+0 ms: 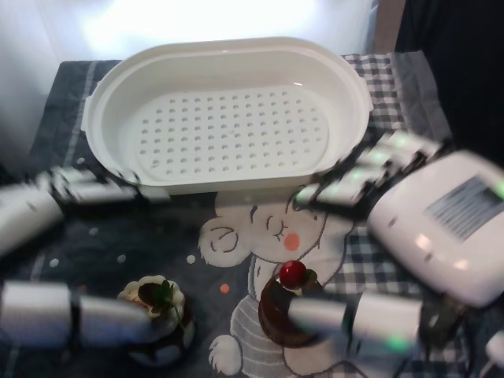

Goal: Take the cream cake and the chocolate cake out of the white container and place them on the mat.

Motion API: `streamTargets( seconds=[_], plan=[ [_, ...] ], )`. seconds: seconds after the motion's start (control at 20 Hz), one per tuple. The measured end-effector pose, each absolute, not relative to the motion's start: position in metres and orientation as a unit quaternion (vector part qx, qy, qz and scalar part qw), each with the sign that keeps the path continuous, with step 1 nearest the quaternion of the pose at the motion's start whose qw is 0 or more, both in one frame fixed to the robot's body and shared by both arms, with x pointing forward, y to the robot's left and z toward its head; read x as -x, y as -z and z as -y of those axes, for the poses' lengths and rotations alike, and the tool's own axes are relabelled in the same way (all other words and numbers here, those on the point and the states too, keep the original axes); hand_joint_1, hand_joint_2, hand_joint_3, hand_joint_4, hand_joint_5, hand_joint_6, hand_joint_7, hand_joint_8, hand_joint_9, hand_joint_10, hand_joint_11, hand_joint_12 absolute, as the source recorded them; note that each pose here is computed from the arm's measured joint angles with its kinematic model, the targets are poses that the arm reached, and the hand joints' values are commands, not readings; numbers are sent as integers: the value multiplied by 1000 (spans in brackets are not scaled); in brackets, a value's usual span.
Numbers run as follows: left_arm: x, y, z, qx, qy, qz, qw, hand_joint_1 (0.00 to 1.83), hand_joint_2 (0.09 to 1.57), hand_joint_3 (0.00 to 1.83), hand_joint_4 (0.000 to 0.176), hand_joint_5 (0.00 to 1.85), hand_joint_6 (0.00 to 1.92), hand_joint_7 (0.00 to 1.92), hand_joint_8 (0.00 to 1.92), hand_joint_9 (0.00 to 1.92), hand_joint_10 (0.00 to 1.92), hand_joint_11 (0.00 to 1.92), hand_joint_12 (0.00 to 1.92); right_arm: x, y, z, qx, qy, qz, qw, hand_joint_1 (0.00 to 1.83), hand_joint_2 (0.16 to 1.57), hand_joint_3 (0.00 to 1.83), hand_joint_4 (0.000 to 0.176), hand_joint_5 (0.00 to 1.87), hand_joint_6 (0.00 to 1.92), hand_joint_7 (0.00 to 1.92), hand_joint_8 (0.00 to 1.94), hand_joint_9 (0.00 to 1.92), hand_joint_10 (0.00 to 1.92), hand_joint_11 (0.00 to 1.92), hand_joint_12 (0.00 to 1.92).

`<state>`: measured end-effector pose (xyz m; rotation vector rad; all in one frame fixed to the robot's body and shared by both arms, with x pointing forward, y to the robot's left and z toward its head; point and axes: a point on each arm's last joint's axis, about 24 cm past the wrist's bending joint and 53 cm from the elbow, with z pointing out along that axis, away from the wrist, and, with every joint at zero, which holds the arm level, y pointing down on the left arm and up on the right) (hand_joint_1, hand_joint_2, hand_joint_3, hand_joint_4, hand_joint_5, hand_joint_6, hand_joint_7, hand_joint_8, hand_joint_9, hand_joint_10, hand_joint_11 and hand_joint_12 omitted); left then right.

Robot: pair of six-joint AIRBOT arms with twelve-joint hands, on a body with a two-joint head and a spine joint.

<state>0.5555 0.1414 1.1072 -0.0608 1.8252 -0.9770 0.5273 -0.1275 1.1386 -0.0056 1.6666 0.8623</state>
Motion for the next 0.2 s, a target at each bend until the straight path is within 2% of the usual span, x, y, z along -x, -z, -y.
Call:
streamTargets(
  seconds=[0.05,0.1,0.15,0.2],
  plan=[
    [-564,-1122,-150,39,410,-739,534,460,1077,11,0,614,47,656,63,393,746,180,1357,-533,-1151,135,-3,-368,-699,613,230,1096,39,0,531,970,670,1295,714,1442,639,1648],
    [-569,-1133,-154,43,415,-723,551,460,1077,11,0,614,47,656,63,393,746,180,1357,-536,-1161,140,-5,-368,-684,630,230,1096,39,0,531,970,670,1295,714,1442,639,1648],
    [-573,-1146,-155,45,423,-705,568,519,1137,8,0,718,58,748,80,520,648,328,1217,-539,-1170,145,-7,-369,-668,646,270,1117,57,0,575,1214,752,1433,805,1512,748,1661],
    [-577,-1168,-157,45,436,-674,595,546,1202,2,0,831,45,869,82,708,504,524,993,-543,-1184,155,-11,-366,-646,670,312,1127,71,0,688,1365,888,1539,938,1609,899,1780]
  ],
)
